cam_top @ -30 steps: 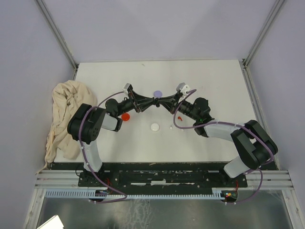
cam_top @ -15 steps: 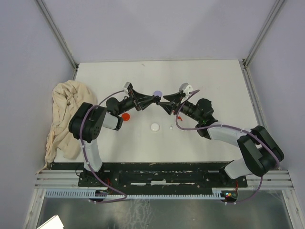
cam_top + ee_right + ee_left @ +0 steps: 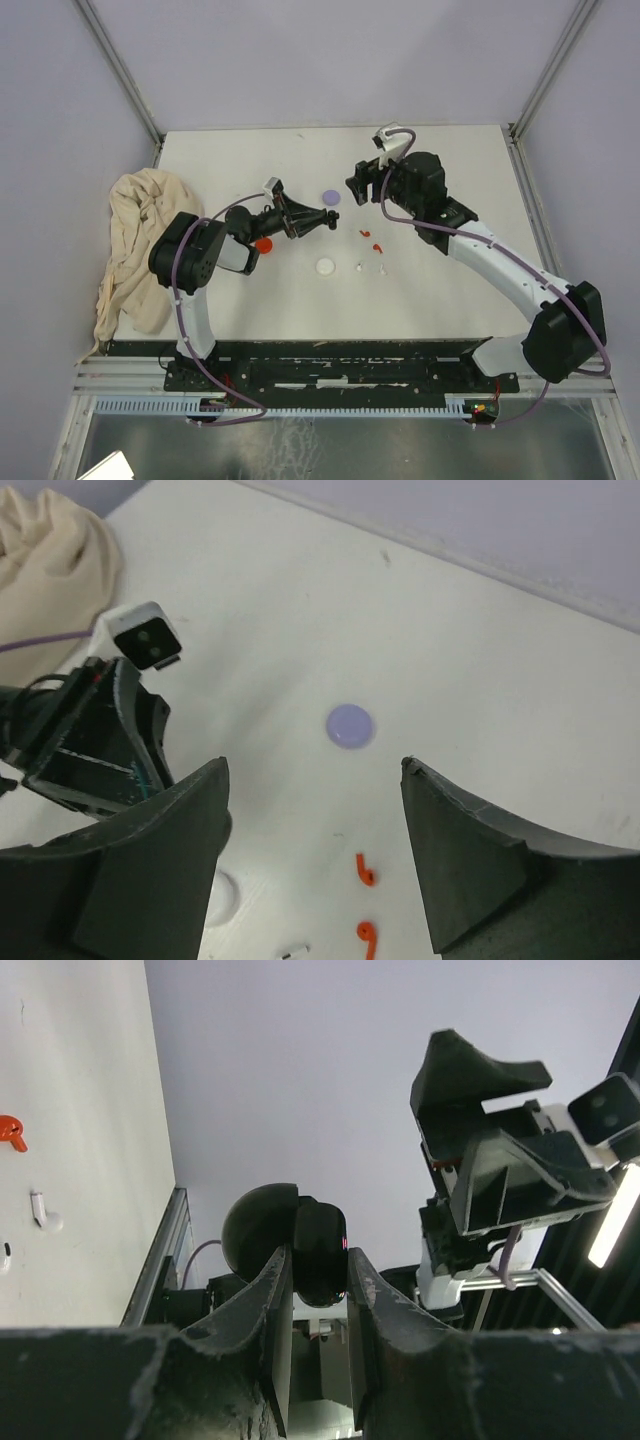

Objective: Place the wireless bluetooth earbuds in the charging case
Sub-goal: Place the earbud in the charging case.

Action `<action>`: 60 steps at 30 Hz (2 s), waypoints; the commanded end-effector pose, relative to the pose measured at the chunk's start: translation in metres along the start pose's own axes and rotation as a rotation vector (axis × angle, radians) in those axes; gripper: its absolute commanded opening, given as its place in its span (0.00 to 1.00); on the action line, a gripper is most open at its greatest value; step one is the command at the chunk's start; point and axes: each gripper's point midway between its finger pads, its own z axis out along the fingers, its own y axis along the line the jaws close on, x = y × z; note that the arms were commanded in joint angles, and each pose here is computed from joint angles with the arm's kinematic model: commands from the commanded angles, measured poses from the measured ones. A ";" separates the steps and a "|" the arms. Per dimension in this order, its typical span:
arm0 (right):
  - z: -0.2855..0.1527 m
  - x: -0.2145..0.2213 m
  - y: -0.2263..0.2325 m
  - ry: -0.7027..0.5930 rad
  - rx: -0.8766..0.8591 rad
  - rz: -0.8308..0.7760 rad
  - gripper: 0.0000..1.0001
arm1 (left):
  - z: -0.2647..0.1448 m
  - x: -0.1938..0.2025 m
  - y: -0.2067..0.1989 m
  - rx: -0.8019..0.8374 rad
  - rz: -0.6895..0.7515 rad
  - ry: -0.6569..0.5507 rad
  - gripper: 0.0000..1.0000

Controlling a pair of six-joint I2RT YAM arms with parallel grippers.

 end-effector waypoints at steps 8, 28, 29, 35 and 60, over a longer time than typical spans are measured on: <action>-0.002 0.086 -0.029 0.507 0.069 -0.034 0.74 | -0.007 0.030 -0.027 0.113 0.293 0.146 0.03; 0.007 0.110 0.000 0.633 -0.103 -0.015 0.74 | -0.005 0.028 -0.007 0.082 0.278 0.172 0.03; 0.008 0.111 0.003 0.635 -0.111 -0.018 0.74 | -0.005 0.027 -0.006 0.082 0.277 0.171 0.03; 0.012 0.114 0.013 0.643 -0.137 -0.040 0.74 | -0.004 0.028 -0.004 0.080 0.272 0.174 0.03; 0.006 0.119 0.032 0.659 -0.173 -0.073 0.73 | 0.002 0.014 0.002 0.082 0.232 0.119 0.03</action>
